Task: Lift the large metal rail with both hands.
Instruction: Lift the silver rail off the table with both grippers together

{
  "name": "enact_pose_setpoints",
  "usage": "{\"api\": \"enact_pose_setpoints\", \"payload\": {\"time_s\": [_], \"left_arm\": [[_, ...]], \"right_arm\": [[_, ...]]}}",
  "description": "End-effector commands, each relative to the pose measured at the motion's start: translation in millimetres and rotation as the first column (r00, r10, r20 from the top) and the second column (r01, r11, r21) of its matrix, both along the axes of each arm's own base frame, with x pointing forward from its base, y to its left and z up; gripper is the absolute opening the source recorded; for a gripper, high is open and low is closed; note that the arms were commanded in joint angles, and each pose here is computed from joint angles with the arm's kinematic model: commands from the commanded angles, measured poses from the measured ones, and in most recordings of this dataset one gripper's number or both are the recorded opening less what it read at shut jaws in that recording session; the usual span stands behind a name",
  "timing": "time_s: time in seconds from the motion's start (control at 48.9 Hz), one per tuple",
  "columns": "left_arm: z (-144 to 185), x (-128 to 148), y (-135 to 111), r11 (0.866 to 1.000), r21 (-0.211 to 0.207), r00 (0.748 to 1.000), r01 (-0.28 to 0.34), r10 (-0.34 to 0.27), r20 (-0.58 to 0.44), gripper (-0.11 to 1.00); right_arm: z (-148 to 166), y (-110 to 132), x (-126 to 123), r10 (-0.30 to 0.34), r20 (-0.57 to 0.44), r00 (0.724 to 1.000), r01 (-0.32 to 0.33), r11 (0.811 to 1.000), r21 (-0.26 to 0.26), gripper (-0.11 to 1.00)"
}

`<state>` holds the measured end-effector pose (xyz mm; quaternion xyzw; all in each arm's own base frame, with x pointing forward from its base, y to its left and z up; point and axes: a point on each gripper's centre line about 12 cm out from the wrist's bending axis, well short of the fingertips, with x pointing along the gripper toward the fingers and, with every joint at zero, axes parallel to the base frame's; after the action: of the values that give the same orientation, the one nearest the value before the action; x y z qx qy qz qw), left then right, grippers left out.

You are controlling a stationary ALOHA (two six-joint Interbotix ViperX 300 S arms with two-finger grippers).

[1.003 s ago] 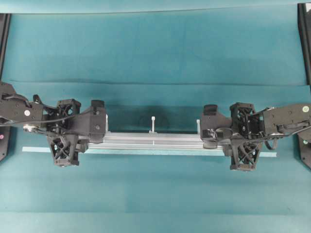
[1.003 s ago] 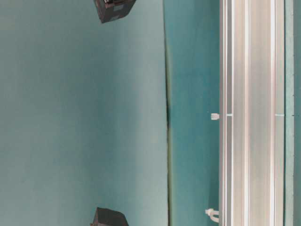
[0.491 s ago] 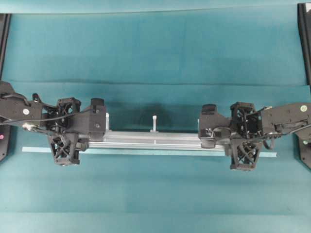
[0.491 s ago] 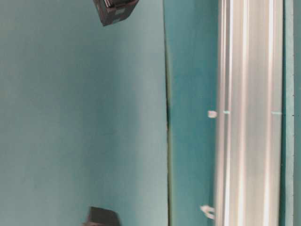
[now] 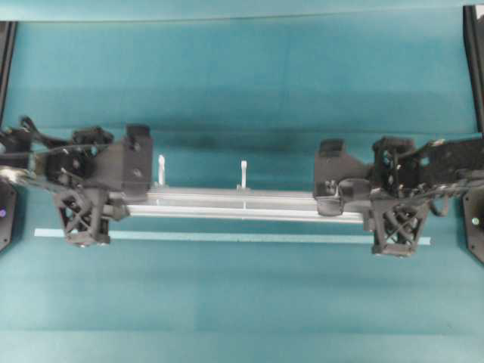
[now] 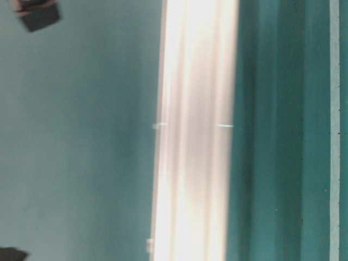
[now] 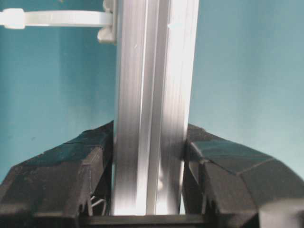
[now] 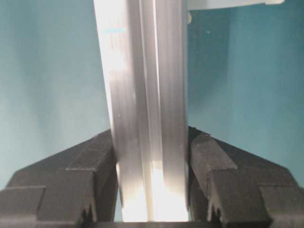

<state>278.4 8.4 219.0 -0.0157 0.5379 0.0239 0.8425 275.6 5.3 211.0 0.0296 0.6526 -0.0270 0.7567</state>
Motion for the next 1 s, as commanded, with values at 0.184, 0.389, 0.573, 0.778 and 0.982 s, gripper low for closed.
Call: {"api": "enact_pose_setpoints", "payload": {"time_s": [0.184,0.389,0.573,0.778,0.982], "left_arm": [[63.6,-0.1,1.6,0.999,-0.012,0.995,-0.035,0.036,0.088,0.36],[98.6,3.2,0.1,0.996,-0.040,0.991,-0.076,0.080,0.111,0.36],[124.8,2.6,-4.1,0.997,-0.043,0.990,-0.065,0.070,0.124,0.36],[154.6,0.6,-5.8,0.997,-0.045,0.988,-0.062,0.067,0.140,0.36],[180.5,-2.2,-5.7,0.997,-0.046,0.984,-0.060,0.067,0.164,0.36]], "right_arm": [[63.1,5.3,3.5,-0.006,0.017,1.000,0.006,0.999,0.036,0.38],[99.1,10.2,8.8,-0.004,0.036,0.999,0.001,0.998,0.066,0.38],[127.8,11.3,8.6,0.000,0.047,0.999,-0.003,0.997,0.072,0.38],[158.5,11.2,3.7,-0.023,0.027,0.999,0.021,0.997,0.075,0.38],[187.2,11.0,-0.5,-0.073,0.036,0.997,0.070,0.994,0.085,0.38]]}}
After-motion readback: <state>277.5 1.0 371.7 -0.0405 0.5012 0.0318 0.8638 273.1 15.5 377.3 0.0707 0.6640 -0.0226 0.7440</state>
